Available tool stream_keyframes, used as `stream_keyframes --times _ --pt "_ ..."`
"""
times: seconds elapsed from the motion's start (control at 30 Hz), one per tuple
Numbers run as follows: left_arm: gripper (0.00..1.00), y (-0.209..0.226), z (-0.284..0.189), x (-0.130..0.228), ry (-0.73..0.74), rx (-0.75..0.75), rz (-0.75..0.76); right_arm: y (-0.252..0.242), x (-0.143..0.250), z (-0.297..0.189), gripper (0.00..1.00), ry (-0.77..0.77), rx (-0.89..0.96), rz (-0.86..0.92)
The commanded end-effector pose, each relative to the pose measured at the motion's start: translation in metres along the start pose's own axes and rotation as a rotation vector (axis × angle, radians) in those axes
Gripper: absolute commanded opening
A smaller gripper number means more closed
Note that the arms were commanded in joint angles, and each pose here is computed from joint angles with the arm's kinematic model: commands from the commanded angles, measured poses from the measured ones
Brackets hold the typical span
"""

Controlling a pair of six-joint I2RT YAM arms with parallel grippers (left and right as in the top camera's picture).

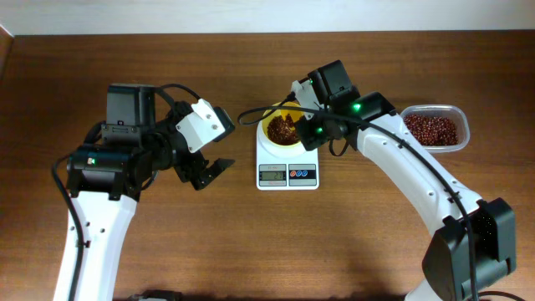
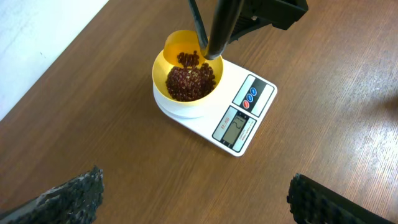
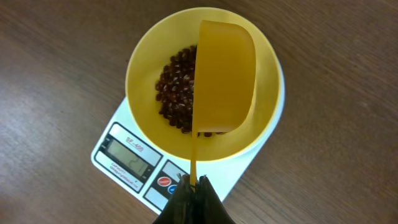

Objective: Scoop item into bowl and weigh 50g on scale
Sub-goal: 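Lift the emptied scoop with the right gripper away from the bowl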

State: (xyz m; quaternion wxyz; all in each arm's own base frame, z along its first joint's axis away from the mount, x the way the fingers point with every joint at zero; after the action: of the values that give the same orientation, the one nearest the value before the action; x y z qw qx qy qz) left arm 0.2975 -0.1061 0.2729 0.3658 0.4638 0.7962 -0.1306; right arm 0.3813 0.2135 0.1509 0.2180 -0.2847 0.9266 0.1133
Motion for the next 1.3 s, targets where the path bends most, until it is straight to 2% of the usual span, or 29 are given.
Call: stream_keyframes --times 0.0,0.57,0.67,1.07,1.27 --pt "0.99 0.001 -0.005 -0.006 -0.013 -0.012 0.003 -0.002 -0.013 -0.017 0.04 -0.051 0.037 -0.021" --pt "0.99 0.001 -0.005 -0.006 -0.013 -0.012 0.003 0.000 -0.015 -0.016 0.04 -0.059 0.044 -0.030" --pt "0.99 0.001 -0.005 -0.006 -0.013 -0.012 0.003 -0.021 -0.010 -0.019 0.04 -0.025 0.209 -0.044" --pt "0.99 0.001 -0.005 -0.006 -0.013 -0.012 0.003 -0.010 -0.016 -0.020 0.04 -0.041 0.172 -0.077" --pt "0.99 0.001 -0.005 -0.006 -0.013 -0.012 0.003 -0.019 -0.046 -0.046 0.04 -0.130 0.193 -0.062"
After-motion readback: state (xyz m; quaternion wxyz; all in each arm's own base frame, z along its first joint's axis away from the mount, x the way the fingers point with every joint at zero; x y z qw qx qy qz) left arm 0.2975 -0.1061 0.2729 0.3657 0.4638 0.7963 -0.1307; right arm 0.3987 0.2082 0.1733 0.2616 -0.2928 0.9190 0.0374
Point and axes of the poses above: each gripper's point midway between its finger pads, its own z axis out along the fingers, its own y axis along the line the jaws close on, x = y × z, the point moved 1 cm from there along -z, back along the fingers, and after that the axes turned 1 degree about -z, right-handed, at the moved point
